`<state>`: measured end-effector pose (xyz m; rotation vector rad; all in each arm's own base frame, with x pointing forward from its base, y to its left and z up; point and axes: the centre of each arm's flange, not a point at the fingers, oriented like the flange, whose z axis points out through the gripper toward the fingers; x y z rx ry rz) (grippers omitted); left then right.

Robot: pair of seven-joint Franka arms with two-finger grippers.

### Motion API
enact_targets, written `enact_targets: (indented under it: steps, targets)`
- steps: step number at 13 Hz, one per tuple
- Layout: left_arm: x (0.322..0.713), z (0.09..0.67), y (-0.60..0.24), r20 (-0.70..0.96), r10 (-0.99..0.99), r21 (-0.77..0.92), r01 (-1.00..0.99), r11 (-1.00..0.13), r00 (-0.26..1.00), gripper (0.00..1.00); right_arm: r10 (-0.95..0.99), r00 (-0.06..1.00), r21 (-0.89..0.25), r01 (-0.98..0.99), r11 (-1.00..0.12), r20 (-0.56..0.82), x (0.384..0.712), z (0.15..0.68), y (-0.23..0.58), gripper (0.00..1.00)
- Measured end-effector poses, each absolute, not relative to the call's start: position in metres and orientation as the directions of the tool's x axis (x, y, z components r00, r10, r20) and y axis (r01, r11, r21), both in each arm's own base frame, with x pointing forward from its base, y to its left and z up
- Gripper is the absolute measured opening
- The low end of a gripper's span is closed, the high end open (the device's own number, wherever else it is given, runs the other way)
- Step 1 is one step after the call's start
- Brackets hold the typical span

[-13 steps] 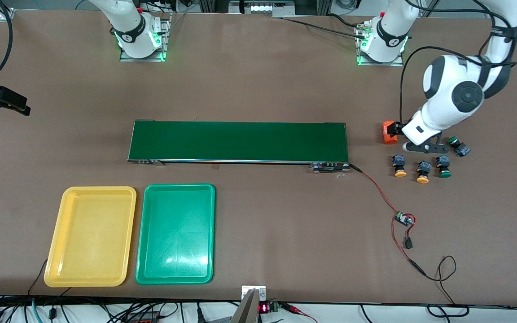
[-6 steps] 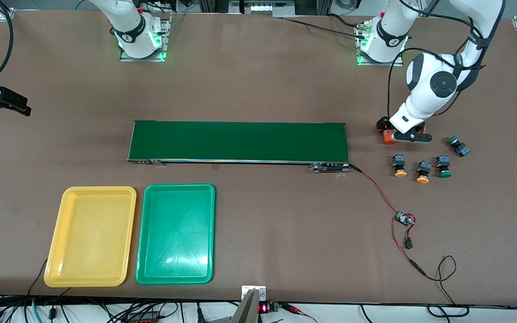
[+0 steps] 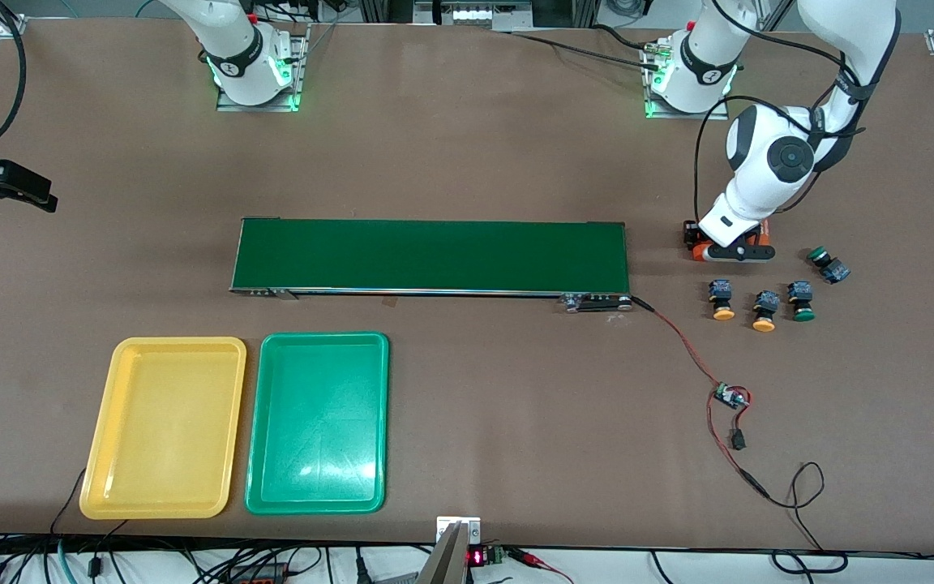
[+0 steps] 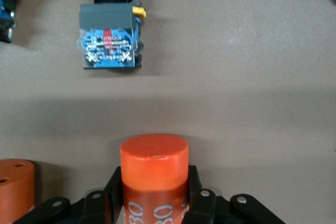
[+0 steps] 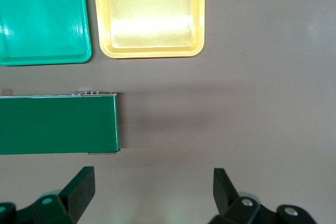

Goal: Sort buttons by color to trays
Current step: 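Grasp the orange cylinder with the left gripper and lift it, then place the orange cylinder on the green belt and open the left gripper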

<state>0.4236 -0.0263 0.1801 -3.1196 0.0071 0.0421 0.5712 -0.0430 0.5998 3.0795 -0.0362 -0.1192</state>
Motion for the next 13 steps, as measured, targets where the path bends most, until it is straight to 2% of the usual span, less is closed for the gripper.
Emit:
enact_targets:
  steps: [3,8,11,13]
  targets:
    - [0.446,0.203,-0.043,0.004,-0.048,-0.016,-0.048,-0.999,0.999,0.50,-0.026,0.997,0.061,-0.021,-0.998,-0.078,0.572,0.598,-0.043,1.00]
    - [0.520,0.303,-0.129,-0.033,-0.214,-0.013,-0.215,-0.977,0.976,0.50,-0.029,0.997,0.061,-0.024,-0.998,-0.074,0.573,0.598,-0.045,1.00]
    - [0.543,0.349,-0.184,-0.053,-0.426,0.009,-0.427,-0.904,0.903,0.50,-0.031,0.997,0.062,-0.026,-0.998,-0.076,0.574,0.595,-0.046,1.00]
    - [0.539,0.339,-0.214,-0.072,-0.562,0.038,-0.561,-0.827,0.824,0.50,-0.031,0.997,0.063,-0.026,-0.998,-0.068,0.576,0.595,-0.046,1.00]
